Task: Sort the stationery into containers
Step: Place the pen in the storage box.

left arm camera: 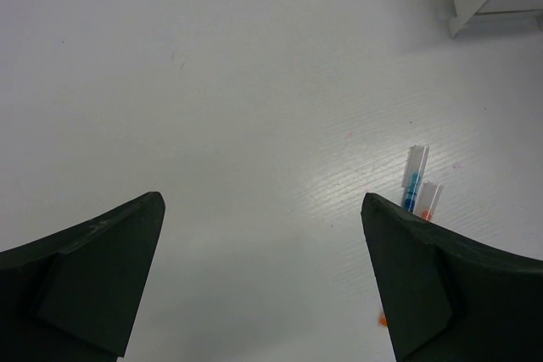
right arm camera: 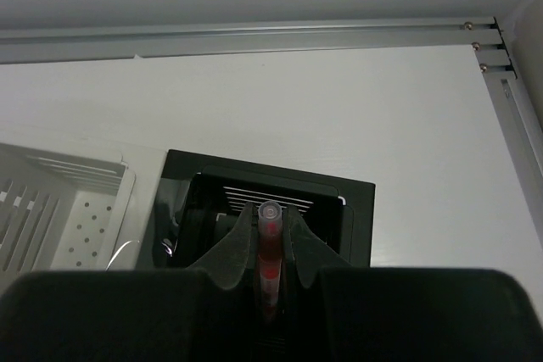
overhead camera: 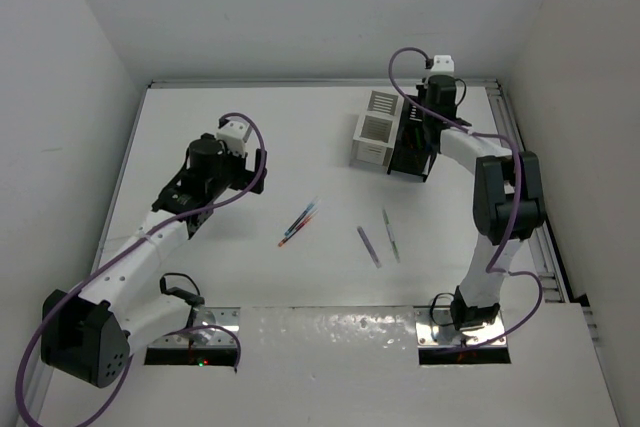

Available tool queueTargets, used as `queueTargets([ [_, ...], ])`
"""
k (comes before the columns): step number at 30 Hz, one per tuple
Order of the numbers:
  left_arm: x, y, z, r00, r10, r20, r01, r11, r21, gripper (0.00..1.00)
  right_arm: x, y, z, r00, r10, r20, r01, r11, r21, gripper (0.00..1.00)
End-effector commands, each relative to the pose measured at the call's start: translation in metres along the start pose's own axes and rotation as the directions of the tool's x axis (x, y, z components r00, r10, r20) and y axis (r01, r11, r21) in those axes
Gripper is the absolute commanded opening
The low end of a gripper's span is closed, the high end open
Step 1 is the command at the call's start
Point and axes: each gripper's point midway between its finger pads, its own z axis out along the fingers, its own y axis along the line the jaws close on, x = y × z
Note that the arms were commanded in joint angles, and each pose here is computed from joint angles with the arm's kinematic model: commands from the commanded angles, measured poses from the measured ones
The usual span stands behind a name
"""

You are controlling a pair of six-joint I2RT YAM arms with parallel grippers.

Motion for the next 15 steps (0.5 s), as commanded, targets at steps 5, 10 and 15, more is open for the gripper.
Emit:
queueTargets([
  [5,-0.021,0.004,-0.001,0.997,-0.004,0.077,0.005,1.0,-0.006,1.0,-0.005,0.007,-0.004,1.0,0.023,0.007,-0.022,0.998,-0.056,0.44],
  [10,-0.023,0.004,-0.002,0.997,-0.006,0.083,0.006,1.0,-0.004,1.0,-0.055,0.021,-0.035,0.996,-0.043,0.08,0.053,0.989,-0.135,0.66],
  [15,-0.029,0.0,-0.007,0.994,-0.006,0.111,0.004,1.0,0.019,1.0,-0.104,0.031,-0.096,0.983,-0.109,0.147,0.125,0.986,-0.106,0.75],
])
